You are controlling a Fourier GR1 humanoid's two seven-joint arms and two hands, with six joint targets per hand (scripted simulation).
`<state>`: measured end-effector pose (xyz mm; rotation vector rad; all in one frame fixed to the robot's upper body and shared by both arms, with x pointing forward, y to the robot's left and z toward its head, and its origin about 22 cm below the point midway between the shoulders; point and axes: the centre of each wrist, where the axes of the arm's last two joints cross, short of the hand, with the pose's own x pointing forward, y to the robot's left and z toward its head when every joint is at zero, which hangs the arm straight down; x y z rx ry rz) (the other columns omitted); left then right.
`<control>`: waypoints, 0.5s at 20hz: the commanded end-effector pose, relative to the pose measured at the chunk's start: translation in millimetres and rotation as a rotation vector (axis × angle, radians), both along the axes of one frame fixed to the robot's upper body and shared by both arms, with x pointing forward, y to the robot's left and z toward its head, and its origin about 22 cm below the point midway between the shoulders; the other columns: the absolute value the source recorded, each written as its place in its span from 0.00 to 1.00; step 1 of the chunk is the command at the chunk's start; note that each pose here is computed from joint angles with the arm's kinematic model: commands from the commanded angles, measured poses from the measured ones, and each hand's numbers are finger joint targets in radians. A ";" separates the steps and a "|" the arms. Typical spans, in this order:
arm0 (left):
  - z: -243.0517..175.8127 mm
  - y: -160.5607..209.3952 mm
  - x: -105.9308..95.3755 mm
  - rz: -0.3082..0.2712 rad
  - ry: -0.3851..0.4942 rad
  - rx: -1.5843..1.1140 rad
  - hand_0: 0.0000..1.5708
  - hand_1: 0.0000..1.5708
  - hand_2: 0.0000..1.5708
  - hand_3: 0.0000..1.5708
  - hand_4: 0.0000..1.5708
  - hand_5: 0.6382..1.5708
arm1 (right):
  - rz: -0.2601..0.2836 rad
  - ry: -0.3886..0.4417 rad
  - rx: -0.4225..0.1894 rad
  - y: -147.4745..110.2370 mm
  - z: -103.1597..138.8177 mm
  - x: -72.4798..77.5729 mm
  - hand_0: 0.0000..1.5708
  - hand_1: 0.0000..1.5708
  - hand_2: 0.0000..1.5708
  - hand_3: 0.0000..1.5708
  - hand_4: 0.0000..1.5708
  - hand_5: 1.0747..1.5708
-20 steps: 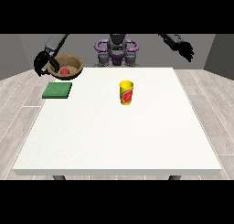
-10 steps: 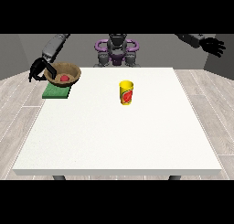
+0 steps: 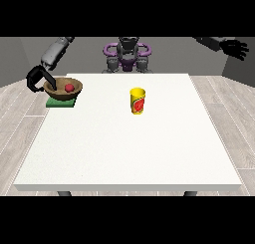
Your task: Pick the cup and pour the ball into the bowl, then pick the bowl and place it on the pad
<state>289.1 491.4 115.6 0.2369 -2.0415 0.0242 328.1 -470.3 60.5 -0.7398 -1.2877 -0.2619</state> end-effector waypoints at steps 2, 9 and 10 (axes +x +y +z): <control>-5.7 -4.2 0.5 -0.031 0.040 0.010 0.00 0.00 0.00 0.00 0.75 0.98 | 0.023 0.029 0.044 4.6 10.8 13.3 0.00 0.00 0.27 0.41 0.00 0.78; -33.5 -81.1 24.9 -0.152 0.203 -0.016 0.00 0.00 0.00 0.00 0.57 0.99 | 0.049 0.161 0.044 -8.4 9.9 4.6 0.00 0.00 0.00 0.00 0.00 0.56; -26.8 -97.7 36.6 -0.139 0.197 -0.012 0.00 0.00 0.00 0.00 0.57 0.99 | 0.066 0.130 0.041 0.9 32.4 21.5 0.00 0.00 0.00 0.00 0.00 0.57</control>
